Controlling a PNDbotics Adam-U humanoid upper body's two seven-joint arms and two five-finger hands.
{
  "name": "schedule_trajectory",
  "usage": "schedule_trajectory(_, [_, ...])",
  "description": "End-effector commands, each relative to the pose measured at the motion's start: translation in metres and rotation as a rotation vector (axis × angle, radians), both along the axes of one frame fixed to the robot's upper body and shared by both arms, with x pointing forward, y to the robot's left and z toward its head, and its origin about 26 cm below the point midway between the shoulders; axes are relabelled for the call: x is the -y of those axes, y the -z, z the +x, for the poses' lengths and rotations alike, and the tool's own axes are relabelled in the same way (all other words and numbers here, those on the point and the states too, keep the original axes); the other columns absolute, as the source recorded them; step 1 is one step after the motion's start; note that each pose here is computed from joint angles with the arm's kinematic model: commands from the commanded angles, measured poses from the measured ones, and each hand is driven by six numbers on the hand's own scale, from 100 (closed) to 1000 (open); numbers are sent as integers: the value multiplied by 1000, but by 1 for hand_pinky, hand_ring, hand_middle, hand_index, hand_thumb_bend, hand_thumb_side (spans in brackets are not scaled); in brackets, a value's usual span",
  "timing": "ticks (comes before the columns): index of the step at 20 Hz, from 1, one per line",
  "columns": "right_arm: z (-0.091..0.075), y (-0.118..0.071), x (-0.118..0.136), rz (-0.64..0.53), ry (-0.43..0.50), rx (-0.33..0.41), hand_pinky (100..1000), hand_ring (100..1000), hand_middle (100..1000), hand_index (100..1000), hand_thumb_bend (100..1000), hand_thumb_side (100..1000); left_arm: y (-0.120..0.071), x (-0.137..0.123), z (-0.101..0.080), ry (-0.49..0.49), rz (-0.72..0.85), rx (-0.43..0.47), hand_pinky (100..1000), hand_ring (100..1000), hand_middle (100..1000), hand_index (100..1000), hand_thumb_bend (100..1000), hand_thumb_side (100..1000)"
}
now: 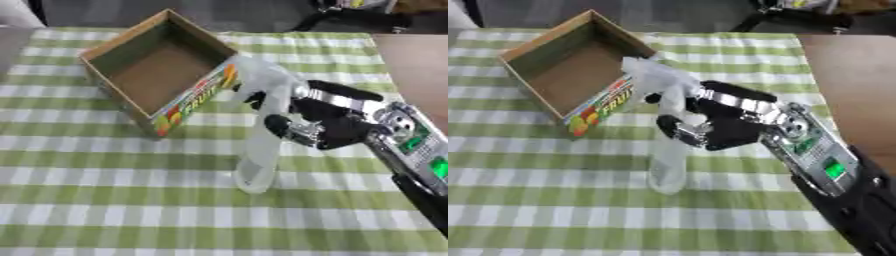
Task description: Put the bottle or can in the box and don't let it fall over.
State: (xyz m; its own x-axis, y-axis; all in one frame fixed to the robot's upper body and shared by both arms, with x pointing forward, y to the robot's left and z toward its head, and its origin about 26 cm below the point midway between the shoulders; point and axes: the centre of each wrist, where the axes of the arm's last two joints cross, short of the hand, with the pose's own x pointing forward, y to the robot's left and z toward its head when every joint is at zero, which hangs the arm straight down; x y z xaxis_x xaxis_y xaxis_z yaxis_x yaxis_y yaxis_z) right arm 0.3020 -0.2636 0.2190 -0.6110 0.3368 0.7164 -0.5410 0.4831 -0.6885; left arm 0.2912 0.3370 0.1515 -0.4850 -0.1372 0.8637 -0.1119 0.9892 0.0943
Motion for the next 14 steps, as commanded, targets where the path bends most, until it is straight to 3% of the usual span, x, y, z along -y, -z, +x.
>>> schedule_trajectory(1, [-3, -8, -4, -12, -9, 26, 985, 1000, 1000, 1000, 100, 640, -6, -2, -1, 0, 25, 18, 933, 843, 944, 858, 120, 856])
schedule_trajectory(14, [-5, 8, -13, -39, -8, -44, 979, 1000, 1000, 1000, 100, 635, -6, -1, -1, 3, 24, 17, 934, 843, 944, 857, 120, 857])
